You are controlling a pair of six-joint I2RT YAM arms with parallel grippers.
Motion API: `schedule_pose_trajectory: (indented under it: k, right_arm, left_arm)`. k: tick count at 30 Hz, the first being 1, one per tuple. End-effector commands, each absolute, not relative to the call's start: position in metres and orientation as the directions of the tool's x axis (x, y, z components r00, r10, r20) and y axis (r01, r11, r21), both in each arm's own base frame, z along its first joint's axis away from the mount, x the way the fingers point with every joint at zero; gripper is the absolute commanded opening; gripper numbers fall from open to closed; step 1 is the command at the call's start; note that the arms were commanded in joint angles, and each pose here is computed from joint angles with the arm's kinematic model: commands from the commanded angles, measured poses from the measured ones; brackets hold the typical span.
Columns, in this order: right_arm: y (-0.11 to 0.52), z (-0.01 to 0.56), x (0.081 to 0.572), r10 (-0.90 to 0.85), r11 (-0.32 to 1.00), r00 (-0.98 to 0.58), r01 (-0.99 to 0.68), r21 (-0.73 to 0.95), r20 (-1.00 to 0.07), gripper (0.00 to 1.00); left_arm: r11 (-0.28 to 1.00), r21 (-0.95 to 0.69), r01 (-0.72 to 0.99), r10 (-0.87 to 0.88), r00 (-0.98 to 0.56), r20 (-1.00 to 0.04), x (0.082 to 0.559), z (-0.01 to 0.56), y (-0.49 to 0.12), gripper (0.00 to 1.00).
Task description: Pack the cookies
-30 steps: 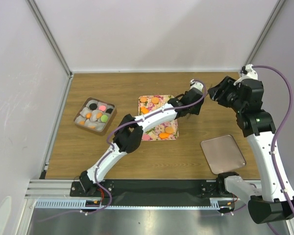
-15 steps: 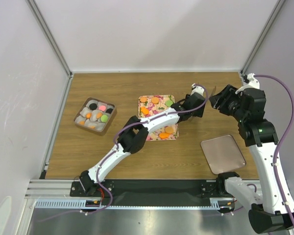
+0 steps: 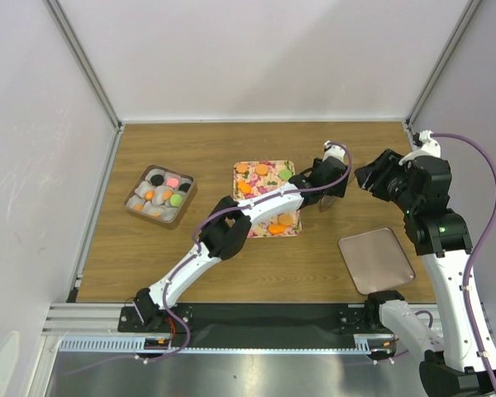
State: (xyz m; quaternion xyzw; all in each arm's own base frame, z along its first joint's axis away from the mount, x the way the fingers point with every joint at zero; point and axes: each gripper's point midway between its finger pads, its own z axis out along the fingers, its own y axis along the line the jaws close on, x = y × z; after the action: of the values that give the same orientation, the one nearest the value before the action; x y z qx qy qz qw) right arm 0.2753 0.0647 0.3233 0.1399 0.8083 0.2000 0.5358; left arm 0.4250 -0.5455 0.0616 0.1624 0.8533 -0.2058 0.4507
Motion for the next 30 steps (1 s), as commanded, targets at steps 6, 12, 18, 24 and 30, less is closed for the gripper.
schedule_pose_trajectory:
  k: [6,12,18,24,30]
  right_arm:
    - [0.057,0.329,0.276,0.428,0.893,-0.360,0.028,0.449,-0.829,0.56]
    - [0.049,0.331,0.275,0.422,0.900,-0.355,0.057,0.431,-0.834,0.56]
    - [0.038,0.329,0.274,0.403,0.913,-0.362,0.094,0.397,-0.841,0.57]
    - [0.021,0.308,0.276,0.405,0.914,-0.392,0.182,0.361,-0.826,0.56]
    - [0.011,0.281,0.274,0.438,0.897,-0.414,0.261,0.357,-0.798,0.56]
  left_arm:
    - [0.835,-0.233,0.498,-0.010,-0.409,-0.912,0.431,0.157,-0.548,0.73]
    - [0.806,-0.257,0.533,-0.068,-0.348,-0.935,0.424,0.217,-0.531,0.74]
    - [0.799,-0.268,0.538,-0.089,-0.335,-0.938,0.404,0.246,-0.504,0.72]
    - [0.789,-0.306,0.534,-0.077,-0.407,-0.910,0.373,0.236,-0.473,0.65]
    - [0.737,-0.324,0.594,0.009,-0.488,-0.873,0.327,0.205,-0.460,0.56]
